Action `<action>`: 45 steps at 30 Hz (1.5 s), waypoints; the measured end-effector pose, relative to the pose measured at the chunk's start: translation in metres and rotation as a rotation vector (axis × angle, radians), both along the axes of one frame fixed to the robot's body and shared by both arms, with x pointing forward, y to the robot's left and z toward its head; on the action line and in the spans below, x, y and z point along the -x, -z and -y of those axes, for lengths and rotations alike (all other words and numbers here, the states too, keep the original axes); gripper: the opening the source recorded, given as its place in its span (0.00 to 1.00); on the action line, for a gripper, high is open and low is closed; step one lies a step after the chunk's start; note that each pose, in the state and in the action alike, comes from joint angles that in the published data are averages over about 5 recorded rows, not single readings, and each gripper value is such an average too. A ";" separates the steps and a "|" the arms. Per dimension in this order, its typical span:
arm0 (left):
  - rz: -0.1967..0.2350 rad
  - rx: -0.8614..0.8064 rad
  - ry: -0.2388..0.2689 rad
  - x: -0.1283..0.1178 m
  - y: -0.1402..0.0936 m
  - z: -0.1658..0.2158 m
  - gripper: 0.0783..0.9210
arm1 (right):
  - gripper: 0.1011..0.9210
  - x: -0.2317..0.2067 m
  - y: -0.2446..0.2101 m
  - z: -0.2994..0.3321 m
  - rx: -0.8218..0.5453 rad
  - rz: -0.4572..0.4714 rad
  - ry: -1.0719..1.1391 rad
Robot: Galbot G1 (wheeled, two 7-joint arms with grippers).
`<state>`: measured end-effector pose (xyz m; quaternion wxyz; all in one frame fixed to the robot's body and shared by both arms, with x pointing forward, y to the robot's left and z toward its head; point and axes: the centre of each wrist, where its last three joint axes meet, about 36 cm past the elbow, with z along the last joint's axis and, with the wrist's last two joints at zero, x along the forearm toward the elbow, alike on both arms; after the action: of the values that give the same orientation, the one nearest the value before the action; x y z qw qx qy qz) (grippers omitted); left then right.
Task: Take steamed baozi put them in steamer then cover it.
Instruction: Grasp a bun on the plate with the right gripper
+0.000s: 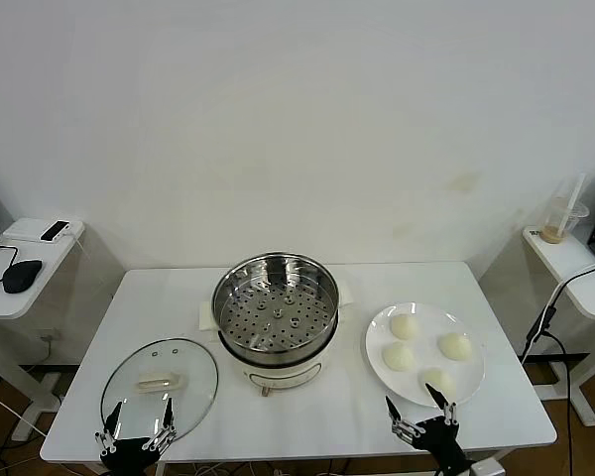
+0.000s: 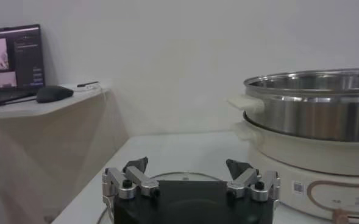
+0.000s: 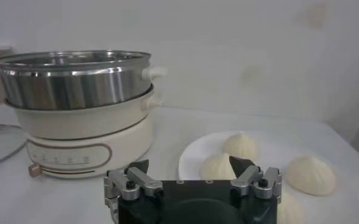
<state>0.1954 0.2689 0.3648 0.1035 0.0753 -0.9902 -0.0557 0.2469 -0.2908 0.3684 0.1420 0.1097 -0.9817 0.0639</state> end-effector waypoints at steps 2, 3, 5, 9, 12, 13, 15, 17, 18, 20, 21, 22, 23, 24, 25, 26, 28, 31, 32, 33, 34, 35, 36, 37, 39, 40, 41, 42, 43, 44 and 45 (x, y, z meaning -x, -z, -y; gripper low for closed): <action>-0.003 -0.006 -0.001 -0.001 -0.001 0.000 0.88 | 0.88 -0.003 -0.001 0.003 0.026 0.005 -0.002; -0.006 -0.012 -0.002 -0.002 -0.002 0.000 0.88 | 0.88 -0.006 -0.002 0.006 0.053 0.010 -0.004; -0.013 -0.025 -0.004 -0.003 -0.004 0.001 0.88 | 0.88 -0.014 -0.006 0.012 0.114 0.023 -0.011; -0.023 -0.053 0.000 -0.005 -0.009 0.000 0.88 | 0.88 -0.036 -0.016 0.028 0.270 0.051 -0.041; -0.032 -0.075 0.013 -0.006 -0.011 -0.002 0.88 | 0.88 -0.058 -0.026 0.042 0.404 0.072 -0.085; -0.034 -0.082 0.018 -0.006 -0.012 -0.002 0.88 | 0.88 -0.066 -0.031 0.047 0.450 0.078 -0.105; -0.039 -0.093 0.029 -0.006 -0.014 -0.003 0.88 | 0.88 -0.084 -0.040 0.058 0.542 0.088 -0.149; -0.042 -0.104 0.041 -0.006 -0.015 -0.003 0.88 | 0.88 -0.104 -0.050 0.068 0.630 0.094 -0.200; -0.043 -0.109 0.046 -0.006 -0.016 -0.003 0.88 | 0.88 -0.115 -0.055 0.073 0.673 0.095 -0.229; -0.045 -0.119 0.056 -0.006 -0.017 -0.003 0.88 | 0.88 -0.137 -0.067 0.083 0.754 0.091 -0.289; -0.046 -0.123 0.059 -0.006 -0.017 -0.004 0.88 | 0.88 -0.149 -0.073 0.087 0.793 0.087 -0.320; -0.046 -0.127 0.063 -0.006 -0.018 -0.004 0.88 | 0.88 -0.161 -0.079 0.091 0.830 0.082 -0.353; -0.047 -0.130 0.066 -0.006 -0.018 -0.004 0.88 | 0.88 -0.173 -0.085 0.094 0.865 0.076 -0.386; -0.047 -0.133 0.069 -0.006 -0.018 -0.003 0.88 | 0.88 -0.186 -0.092 0.097 0.898 0.068 -0.419; -0.047 -0.136 0.071 -0.006 -0.019 -0.003 0.88 | 0.88 -0.198 -0.098 0.099 0.929 0.058 -0.453; -0.047 -0.139 0.073 -0.006 -0.019 -0.003 0.88 | 0.88 -0.210 -0.104 0.101 0.957 0.045 -0.487; -0.047 -0.145 0.076 -0.006 -0.020 -0.003 0.88 | 0.88 -0.233 -0.115 0.103 1.005 0.015 -0.554; -0.046 -0.153 0.077 -0.007 -0.022 -0.003 0.88 | 0.88 -0.266 -0.128 0.102 1.058 -0.042 -0.654; -0.044 -0.155 0.077 -0.008 -0.024 -0.003 0.88 | 0.88 -0.276 -0.132 0.102 1.070 -0.064 -0.688; -0.043 -0.157 0.078 -0.009 -0.025 -0.003 0.88 | 0.88 -0.286 -0.135 0.100 1.080 -0.086 -0.721; -0.041 -0.159 0.079 -0.009 -0.026 -0.004 0.88 | 0.88 -0.296 -0.138 0.099 1.087 -0.109 -0.753; -0.040 -0.161 0.080 -0.009 -0.027 -0.004 0.88 | 0.88 -0.305 -0.141 0.097 1.093 -0.132 -0.784; -0.038 -0.163 0.082 -0.010 -0.028 -0.004 0.88 | 0.88 -0.314 -0.144 0.095 1.097 -0.156 -0.814; -0.038 -0.165 0.083 -0.010 -0.029 -0.005 0.88 | 0.88 -0.322 -0.146 0.093 1.100 -0.178 -0.841; -0.036 -0.170 0.085 -0.010 -0.031 -0.006 0.88 | 0.88 -0.337 -0.149 0.089 1.105 -0.221 -0.892; -0.035 -0.172 0.085 -0.011 -0.032 -0.007 0.88 | 0.88 -0.344 -0.150 0.086 1.107 -0.243 -0.916; -0.035 -0.174 0.086 -0.011 -0.032 -0.007 0.88 | 0.88 -0.350 -0.149 0.083 1.109 -0.265 -0.939; -0.034 -0.175 0.086 -0.011 -0.033 -0.008 0.88 | 0.88 -0.356 -0.148 0.080 1.111 -0.287 -0.960; -0.033 -0.177 0.086 -0.012 -0.034 -0.008 0.88 | 0.88 -0.361 -0.146 0.077 1.112 -0.308 -0.980; -0.031 -0.178 0.087 -0.012 -0.034 -0.008 0.88 | 0.88 -0.366 -0.143 0.075 1.113 -0.329 -0.997; -0.030 -0.179 0.087 -0.012 -0.035 -0.008 0.88 | 0.88 -0.370 -0.141 0.072 1.114 -0.349 -1.012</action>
<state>0.2076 0.2769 0.3999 0.1088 0.0402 -0.9819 -0.1494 0.6171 -0.3631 0.5094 0.2823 0.4660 -0.5984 0.5875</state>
